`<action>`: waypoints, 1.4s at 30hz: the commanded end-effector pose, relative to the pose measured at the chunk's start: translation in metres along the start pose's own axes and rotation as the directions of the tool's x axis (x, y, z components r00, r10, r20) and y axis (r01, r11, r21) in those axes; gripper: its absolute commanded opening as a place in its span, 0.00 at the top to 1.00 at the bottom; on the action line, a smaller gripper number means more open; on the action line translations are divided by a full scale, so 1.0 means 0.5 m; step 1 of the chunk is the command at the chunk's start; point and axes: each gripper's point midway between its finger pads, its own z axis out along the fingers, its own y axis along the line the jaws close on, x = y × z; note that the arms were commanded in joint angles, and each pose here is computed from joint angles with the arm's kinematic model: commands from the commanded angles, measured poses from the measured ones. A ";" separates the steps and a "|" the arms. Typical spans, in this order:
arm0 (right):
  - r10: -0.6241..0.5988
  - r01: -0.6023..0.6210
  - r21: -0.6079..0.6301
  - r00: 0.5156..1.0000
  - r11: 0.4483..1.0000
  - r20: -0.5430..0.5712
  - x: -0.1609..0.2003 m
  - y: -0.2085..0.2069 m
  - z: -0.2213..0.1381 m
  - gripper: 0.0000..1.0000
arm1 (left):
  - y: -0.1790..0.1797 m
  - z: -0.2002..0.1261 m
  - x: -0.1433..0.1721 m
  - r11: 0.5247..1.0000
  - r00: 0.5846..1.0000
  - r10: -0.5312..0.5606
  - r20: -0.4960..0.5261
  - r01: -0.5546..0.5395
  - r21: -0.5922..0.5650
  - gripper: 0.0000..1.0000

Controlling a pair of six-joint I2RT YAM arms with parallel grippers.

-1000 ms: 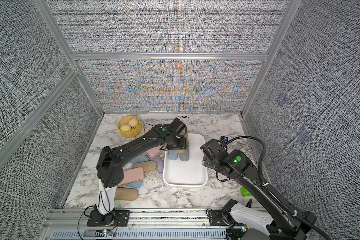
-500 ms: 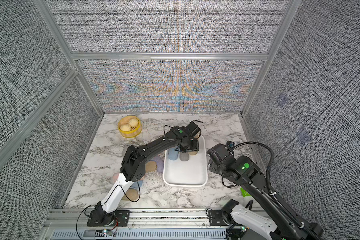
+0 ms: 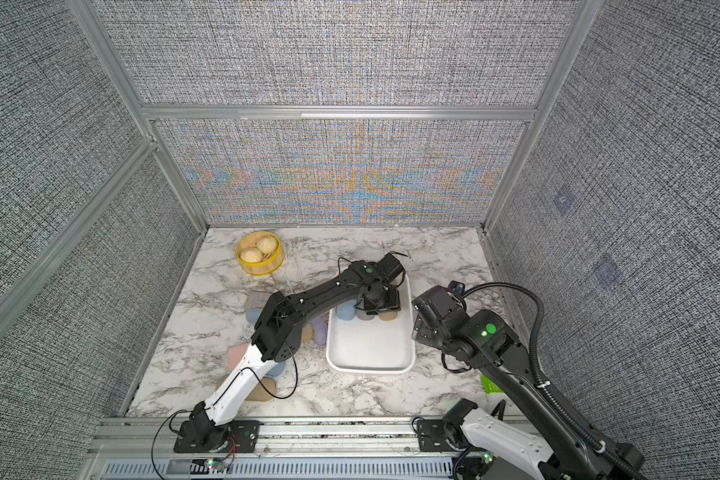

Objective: Put the glasses cases into the storage boxes
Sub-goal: Place the glasses case in the storage box, then pick up the glasses case at the center of the board.

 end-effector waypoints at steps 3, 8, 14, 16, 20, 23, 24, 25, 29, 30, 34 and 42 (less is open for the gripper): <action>-0.005 0.005 -0.003 1.000 1.000 -0.019 0.005 0.005 0.002 0.17 | -0.015 -0.011 -0.008 0.999 1.000 0.011 0.004 -0.011 0.037 0.21; -0.040 0.040 -0.015 0.998 0.999 -0.050 0.002 0.023 -0.007 0.16 | -0.034 -0.053 -0.014 0.996 0.999 0.045 0.031 -0.047 0.072 0.05; -0.187 0.185 -0.070 0.982 0.980 -0.016 -0.006 0.104 -0.032 0.17 | -0.027 -0.214 -0.037 0.990 0.971 0.122 0.204 -0.132 0.039 0.06; -0.265 0.265 -0.120 0.964 0.957 0.018 -0.001 0.162 -0.045 0.17 | 0.007 -0.280 -0.037 0.989 0.950 0.148 0.274 -0.149 -0.017 0.05; -0.437 0.446 -0.241 0.895 0.862 0.094 0.034 0.300 -0.064 0.17 | 0.116 -0.413 -0.023 0.982 0.901 0.165 0.401 -0.113 -0.150 0.00; -0.581 0.595 -0.256 0.803 0.762 0.137 0.074 0.390 -0.061 0.15 | 0.222 -0.487 -0.003 0.972 0.870 0.160 0.467 -0.056 -0.228 0.01; -0.624 0.638 -0.248 0.768 0.729 0.141 0.088 0.418 -0.055 0.15 | 0.263 -0.507 0.005 0.969 0.866 0.145 0.478 -0.027 -0.244 0.01; -0.660 0.672 -0.243 0.738 0.699 0.141 0.102 0.444 -0.049 0.14 | 0.305 -0.524 0.016 0.966 0.866 0.126 0.484 0.004 -0.258 0.01; -0.752 0.758 -0.283 0.641 0.588 0.153 0.158 0.542 -0.029 0.14 | 0.436 -0.581 0.065 0.950 0.847 0.081 0.525 0.094 -0.298 0.00; -0.769 0.774 -0.304 0.617 0.555 0.168 0.176 0.567 -0.027 0.14 | 0.467 -0.596 0.079 0.945 0.836 0.069 0.544 0.120 -0.304 0.00; -0.824 0.817 -0.354 0.537 0.455 0.181 0.237 0.632 -0.013 0.15 | 0.573 -0.629 0.131 0.921 0.806 -0.021 0.591 0.246 -0.303 0.00; -0.932 0.875 -0.455 0.290 0.166 0.218 0.470 0.723 0.000 0.18 | 0.678 -0.583 0.170 0.876 0.801 -0.243 0.547 0.423 -0.230 0.00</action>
